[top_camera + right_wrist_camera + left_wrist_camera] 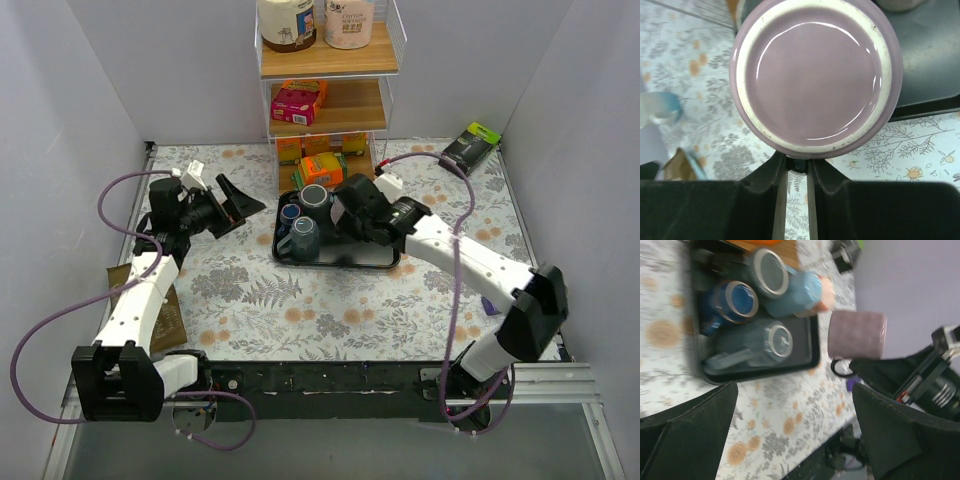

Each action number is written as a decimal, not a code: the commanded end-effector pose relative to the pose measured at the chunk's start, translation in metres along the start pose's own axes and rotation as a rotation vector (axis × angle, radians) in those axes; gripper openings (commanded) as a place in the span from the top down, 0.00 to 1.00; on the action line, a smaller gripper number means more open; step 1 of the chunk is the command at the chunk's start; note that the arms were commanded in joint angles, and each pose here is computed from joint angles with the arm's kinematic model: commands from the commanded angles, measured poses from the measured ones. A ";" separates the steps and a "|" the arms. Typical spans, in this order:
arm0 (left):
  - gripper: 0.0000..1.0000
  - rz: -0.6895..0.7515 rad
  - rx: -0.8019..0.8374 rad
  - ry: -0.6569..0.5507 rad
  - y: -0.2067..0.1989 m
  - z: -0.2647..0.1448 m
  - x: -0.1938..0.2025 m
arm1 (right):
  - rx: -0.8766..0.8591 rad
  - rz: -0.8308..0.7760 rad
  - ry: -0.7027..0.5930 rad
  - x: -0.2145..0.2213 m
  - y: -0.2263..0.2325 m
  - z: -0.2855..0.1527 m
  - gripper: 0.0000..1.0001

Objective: Turn the mug right side up

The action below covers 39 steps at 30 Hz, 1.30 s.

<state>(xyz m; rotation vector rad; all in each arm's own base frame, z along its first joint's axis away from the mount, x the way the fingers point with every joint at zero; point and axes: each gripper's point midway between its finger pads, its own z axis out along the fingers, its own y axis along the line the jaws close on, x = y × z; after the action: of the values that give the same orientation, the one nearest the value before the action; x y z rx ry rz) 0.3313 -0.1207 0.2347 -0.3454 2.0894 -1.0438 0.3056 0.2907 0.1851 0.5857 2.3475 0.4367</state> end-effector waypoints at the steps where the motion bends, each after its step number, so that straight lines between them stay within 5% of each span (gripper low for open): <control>1: 0.02 0.095 0.293 0.119 -0.065 -0.006 0.030 | -0.305 -0.009 -0.158 -0.060 0.048 -0.072 0.99; 10: 0.02 0.107 0.742 0.207 -0.175 -0.017 0.062 | -0.663 -0.065 -0.240 -0.106 0.085 -0.180 0.99; 22: 0.02 -0.006 0.945 0.194 -0.247 -0.016 0.064 | -1.009 -0.111 -0.297 -0.128 0.109 -0.267 0.99; 27: 0.03 -0.096 1.014 0.214 -0.259 -0.018 0.060 | -1.070 -0.124 -0.292 -0.124 0.111 -0.277 0.99; 32: 0.17 -0.137 1.091 0.243 -0.268 -0.022 0.064 | -1.133 -0.123 -0.294 -0.119 0.113 -0.280 0.99; 39: 0.19 -0.196 1.111 0.207 -0.263 -0.025 0.064 | -1.173 -0.132 -0.268 -0.105 0.114 -0.266 0.99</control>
<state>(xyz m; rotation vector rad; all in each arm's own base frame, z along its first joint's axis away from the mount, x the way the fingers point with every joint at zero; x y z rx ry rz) 0.2622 -0.3172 0.3863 0.2923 1.3587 -1.9824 0.2452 0.2940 0.4211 -0.0178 1.7385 1.2653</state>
